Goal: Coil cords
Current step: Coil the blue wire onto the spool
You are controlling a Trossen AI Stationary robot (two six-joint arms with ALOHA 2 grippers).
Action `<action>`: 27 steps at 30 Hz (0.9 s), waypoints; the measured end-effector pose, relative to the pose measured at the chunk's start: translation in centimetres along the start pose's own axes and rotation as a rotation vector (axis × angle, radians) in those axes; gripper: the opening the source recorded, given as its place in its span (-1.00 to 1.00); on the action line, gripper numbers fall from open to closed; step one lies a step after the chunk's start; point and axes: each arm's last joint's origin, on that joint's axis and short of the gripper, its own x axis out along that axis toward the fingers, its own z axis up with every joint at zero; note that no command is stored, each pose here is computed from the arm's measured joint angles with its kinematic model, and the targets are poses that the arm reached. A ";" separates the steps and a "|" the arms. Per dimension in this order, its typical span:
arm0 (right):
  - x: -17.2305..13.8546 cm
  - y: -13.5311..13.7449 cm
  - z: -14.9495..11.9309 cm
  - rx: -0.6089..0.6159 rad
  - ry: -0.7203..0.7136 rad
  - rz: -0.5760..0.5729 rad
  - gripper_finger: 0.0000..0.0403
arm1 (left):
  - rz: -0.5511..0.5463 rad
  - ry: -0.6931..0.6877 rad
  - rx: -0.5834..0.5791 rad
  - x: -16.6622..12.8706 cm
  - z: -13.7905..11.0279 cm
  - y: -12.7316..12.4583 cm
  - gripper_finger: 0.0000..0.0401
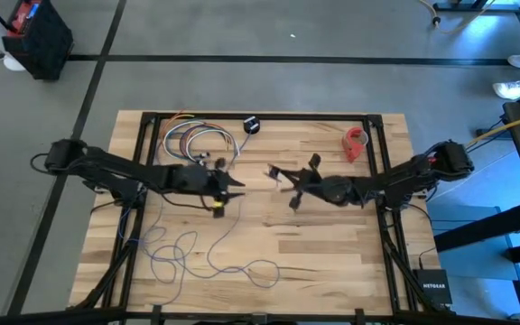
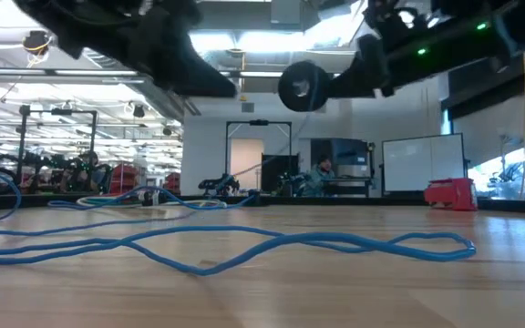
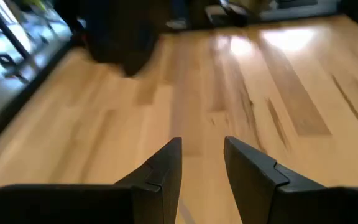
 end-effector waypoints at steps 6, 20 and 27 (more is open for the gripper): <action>1.4 -0.3 -1.0 0.076 0.004 -0.020 -0.98 | -0.020 0.047 0.029 2.5 0.6 -0.8 -0.43; 3.1 0.8 -3.6 0.100 -0.027 -0.100 -0.97 | 0.074 -0.005 0.047 5.8 -0.8 -0.1 -0.43; 3.1 0.8 -3.6 0.100 -0.027 -0.105 -0.97 | 0.069 0.042 0.076 7.9 -1.6 -0.4 -0.43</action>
